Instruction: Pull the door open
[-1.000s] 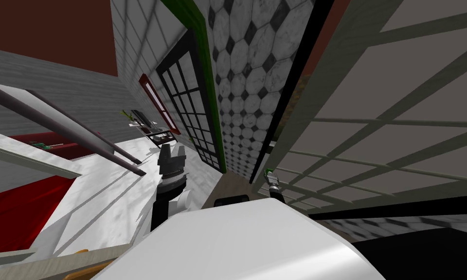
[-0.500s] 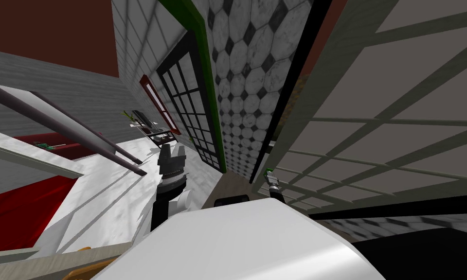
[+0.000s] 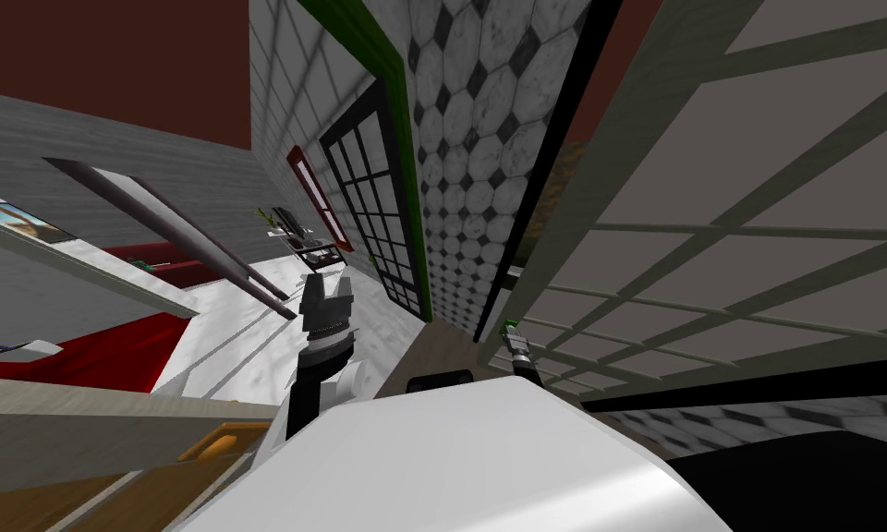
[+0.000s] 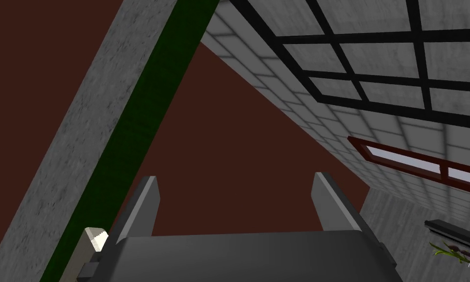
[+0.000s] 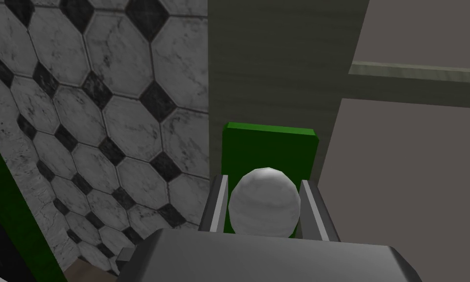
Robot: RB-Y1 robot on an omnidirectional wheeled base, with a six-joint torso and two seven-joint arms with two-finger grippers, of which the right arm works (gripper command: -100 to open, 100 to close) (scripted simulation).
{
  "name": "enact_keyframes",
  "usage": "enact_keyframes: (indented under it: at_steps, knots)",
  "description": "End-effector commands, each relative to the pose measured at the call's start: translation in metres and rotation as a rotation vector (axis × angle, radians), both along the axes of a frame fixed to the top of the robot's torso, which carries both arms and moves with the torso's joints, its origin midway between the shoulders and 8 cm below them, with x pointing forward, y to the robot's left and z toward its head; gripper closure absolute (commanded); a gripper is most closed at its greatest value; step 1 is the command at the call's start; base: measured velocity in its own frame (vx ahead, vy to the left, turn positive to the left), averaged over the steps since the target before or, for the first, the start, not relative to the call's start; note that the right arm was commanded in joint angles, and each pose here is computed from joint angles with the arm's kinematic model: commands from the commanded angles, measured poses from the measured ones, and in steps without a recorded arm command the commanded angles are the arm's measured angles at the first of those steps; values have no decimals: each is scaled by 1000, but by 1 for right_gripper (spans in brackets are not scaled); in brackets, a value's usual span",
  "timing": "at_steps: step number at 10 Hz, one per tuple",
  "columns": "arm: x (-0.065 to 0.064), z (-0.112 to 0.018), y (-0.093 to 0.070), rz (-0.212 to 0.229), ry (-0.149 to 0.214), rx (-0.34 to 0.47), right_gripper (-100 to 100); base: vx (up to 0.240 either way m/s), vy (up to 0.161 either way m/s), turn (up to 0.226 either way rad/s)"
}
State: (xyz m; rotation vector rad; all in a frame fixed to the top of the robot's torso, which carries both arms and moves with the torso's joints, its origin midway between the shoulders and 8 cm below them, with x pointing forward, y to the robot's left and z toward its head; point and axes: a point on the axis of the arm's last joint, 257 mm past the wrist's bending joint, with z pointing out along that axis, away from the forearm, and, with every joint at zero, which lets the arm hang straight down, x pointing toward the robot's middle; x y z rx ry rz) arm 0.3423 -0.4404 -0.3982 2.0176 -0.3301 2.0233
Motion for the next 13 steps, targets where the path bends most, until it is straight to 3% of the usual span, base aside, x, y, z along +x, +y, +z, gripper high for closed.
enact_keyframes:
  at_steps: [1, 4, 5, 11, 12, 13]
  knots:
    - [-3, -1, 6, 26, 0, 9, 100, -223, 5, 90]
    - [-8, -2, 16, 79, -1, 23, 100, -238, -11, 103]
    - [-8, -2, 14, 67, 2, 18, 100, -103, -10, 31]
    - [-35, -2, 28, 184, 1, 25, 100, -263, -21, 134]
    - [-32, -2, 27, 172, 3, 22, 100, -124, -18, 33]
    - [-40, -4, 31, 198, 6, 25, 100, -178, -15, 178]
